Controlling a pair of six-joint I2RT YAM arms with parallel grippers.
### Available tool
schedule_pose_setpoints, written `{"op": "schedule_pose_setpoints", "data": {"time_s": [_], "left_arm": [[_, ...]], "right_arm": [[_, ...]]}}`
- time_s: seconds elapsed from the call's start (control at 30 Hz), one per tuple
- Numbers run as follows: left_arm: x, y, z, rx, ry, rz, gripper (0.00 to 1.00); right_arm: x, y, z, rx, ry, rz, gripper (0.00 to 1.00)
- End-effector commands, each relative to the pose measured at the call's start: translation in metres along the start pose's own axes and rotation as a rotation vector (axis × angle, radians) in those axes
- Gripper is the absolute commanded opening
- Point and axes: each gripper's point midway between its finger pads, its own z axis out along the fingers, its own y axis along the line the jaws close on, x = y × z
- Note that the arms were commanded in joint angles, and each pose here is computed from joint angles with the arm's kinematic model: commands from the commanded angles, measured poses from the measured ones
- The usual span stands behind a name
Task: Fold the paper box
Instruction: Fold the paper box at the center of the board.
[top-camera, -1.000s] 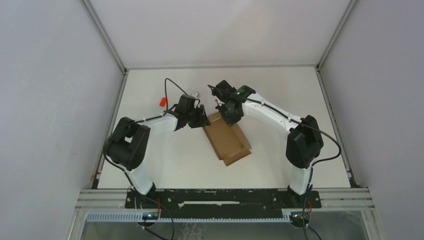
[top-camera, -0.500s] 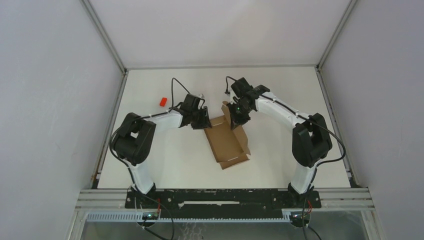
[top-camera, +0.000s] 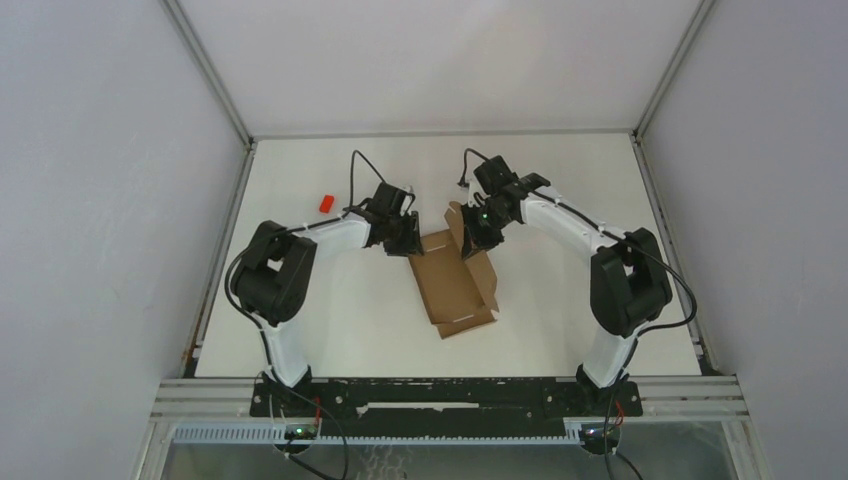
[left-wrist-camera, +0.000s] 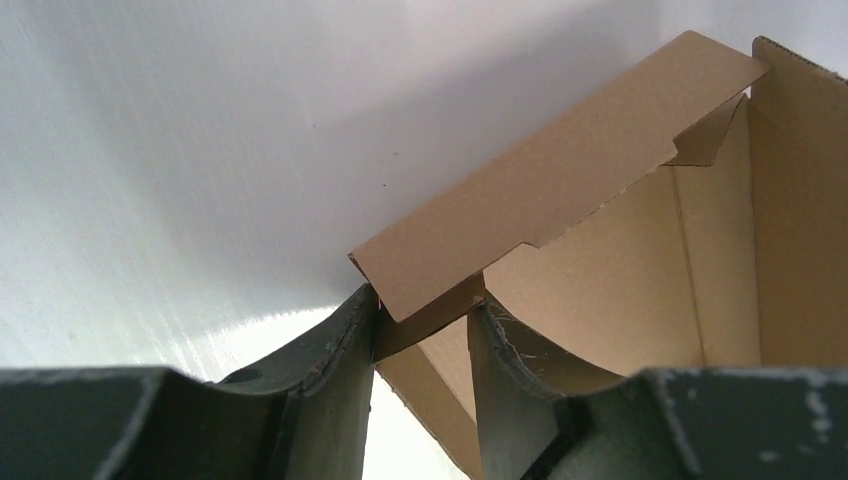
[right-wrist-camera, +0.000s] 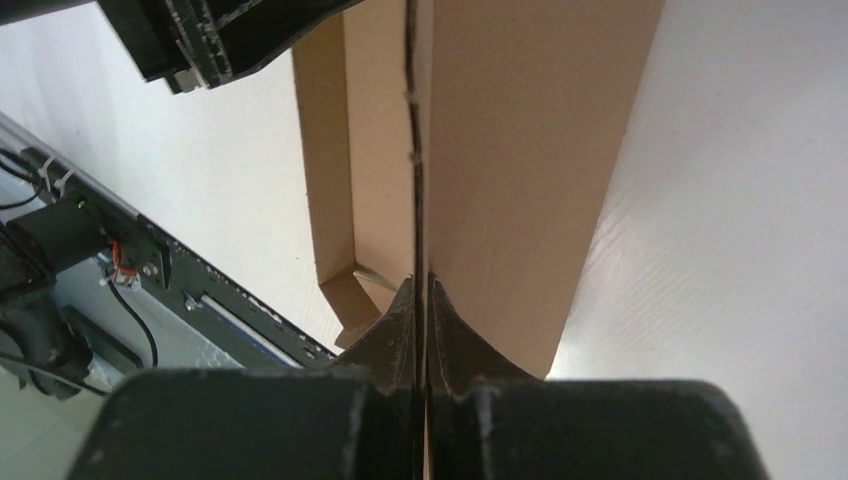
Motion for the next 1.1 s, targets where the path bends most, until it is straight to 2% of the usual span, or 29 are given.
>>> {"op": "schedule_pose_setpoints", "data": {"time_s": [0.0,0.07,0.27,0.73,0.77,0.83,0.87,1.07], "left_arm": [[-0.014,-0.012,-0.002,0.019,-0.036,0.047,0.43],[-0.013,-0.012,-0.001,0.018,-0.033,0.048,0.42],[-0.015,-0.011,-0.002,0.015,-0.036,0.048,0.42],[-0.015,-0.011,-0.001,0.011,-0.036,0.052,0.42],[-0.014,-0.011,-0.001,0.012,-0.035,0.052,0.41],[-0.014,-0.01,-0.001,0.011,-0.037,0.052,0.41],[-0.014,-0.011,-0.001,0.012,-0.037,0.053,0.41],[-0.016,-0.012,-0.002,0.016,-0.043,0.053,0.41]], "right_arm": [[-0.005,-0.006,-0.019,0.06,-0.059,-0.029,0.1],[-0.004,-0.014,-0.022,0.114,-0.063,-0.039,0.18],[-0.004,-0.031,-0.033,0.248,-0.093,-0.054,0.32],[-0.003,-0.055,-0.034,0.484,-0.08,-0.093,0.37],[-0.003,-0.055,-0.034,0.485,-0.08,-0.092,0.33],[-0.003,-0.055,-0.032,0.49,-0.082,-0.095,0.12],[-0.004,-0.054,-0.032,0.484,-0.084,-0.094,0.05],[-0.004,-0.045,-0.033,0.412,-0.104,-0.082,0.0]]}}
